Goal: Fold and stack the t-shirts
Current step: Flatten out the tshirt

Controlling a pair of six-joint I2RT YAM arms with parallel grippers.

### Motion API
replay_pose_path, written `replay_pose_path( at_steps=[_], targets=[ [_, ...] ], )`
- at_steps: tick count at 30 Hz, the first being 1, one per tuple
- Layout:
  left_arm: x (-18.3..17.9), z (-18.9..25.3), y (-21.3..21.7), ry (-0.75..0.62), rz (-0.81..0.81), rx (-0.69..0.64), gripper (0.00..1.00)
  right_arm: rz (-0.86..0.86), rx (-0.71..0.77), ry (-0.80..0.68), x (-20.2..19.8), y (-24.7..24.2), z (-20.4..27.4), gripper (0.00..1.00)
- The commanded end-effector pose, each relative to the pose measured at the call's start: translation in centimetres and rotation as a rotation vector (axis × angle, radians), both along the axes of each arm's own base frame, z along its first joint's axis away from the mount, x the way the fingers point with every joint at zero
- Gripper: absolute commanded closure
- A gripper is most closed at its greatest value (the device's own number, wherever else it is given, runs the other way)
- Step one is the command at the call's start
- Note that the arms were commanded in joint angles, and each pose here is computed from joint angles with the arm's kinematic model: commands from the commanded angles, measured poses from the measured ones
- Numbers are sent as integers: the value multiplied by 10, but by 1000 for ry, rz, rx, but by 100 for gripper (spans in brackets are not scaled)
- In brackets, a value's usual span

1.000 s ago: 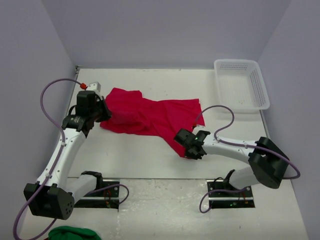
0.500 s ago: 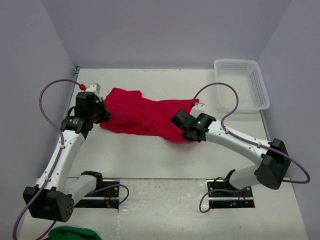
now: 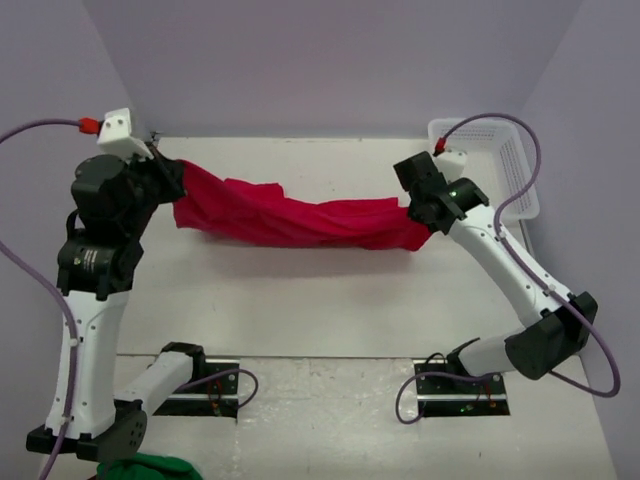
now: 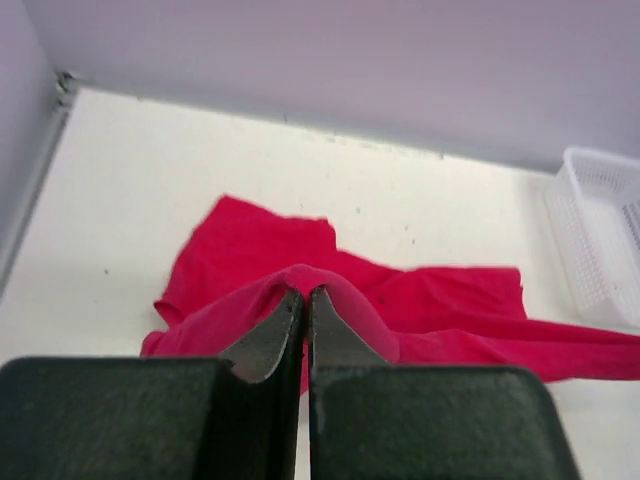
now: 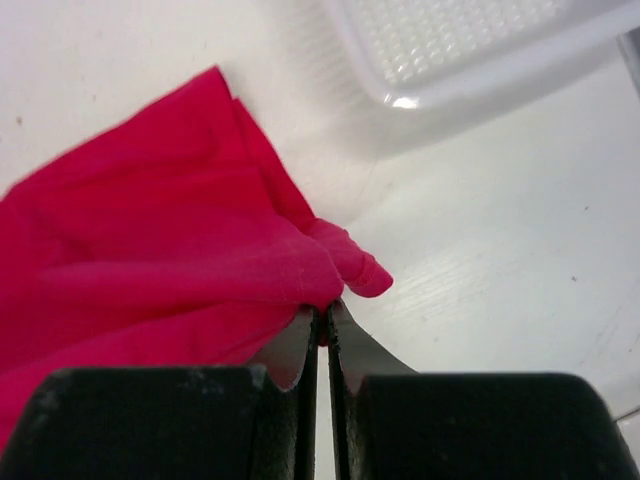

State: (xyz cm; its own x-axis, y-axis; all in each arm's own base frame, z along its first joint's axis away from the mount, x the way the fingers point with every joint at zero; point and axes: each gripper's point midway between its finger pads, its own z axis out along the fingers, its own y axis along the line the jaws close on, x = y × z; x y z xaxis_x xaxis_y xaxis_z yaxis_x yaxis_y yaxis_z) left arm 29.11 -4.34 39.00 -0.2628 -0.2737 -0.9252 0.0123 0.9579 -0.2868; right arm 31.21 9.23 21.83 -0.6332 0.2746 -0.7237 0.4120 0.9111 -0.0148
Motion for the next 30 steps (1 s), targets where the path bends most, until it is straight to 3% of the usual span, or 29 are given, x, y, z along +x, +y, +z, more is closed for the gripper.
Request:
replay_pose_path(
  at_steps=[1,9,12,19,30],
  targets=[
    [-18,70,21,-158,90,37,100,-28,-56,-98,5,-37,50,100],
    [-35,158,52,-296,258,26,100,-95,-29,-191,5,-70,89,100],
    [-37,171,55,-318,275,22,100,-107,-12,-220,3,-76,101,100],
    [-46,204,45,-433,212,3,100,-76,8,-278,-6,-76,124,100],
    [-96,276,29,-689,87,-3,100,-55,11,-430,-19,-86,183,100]
  ],
)
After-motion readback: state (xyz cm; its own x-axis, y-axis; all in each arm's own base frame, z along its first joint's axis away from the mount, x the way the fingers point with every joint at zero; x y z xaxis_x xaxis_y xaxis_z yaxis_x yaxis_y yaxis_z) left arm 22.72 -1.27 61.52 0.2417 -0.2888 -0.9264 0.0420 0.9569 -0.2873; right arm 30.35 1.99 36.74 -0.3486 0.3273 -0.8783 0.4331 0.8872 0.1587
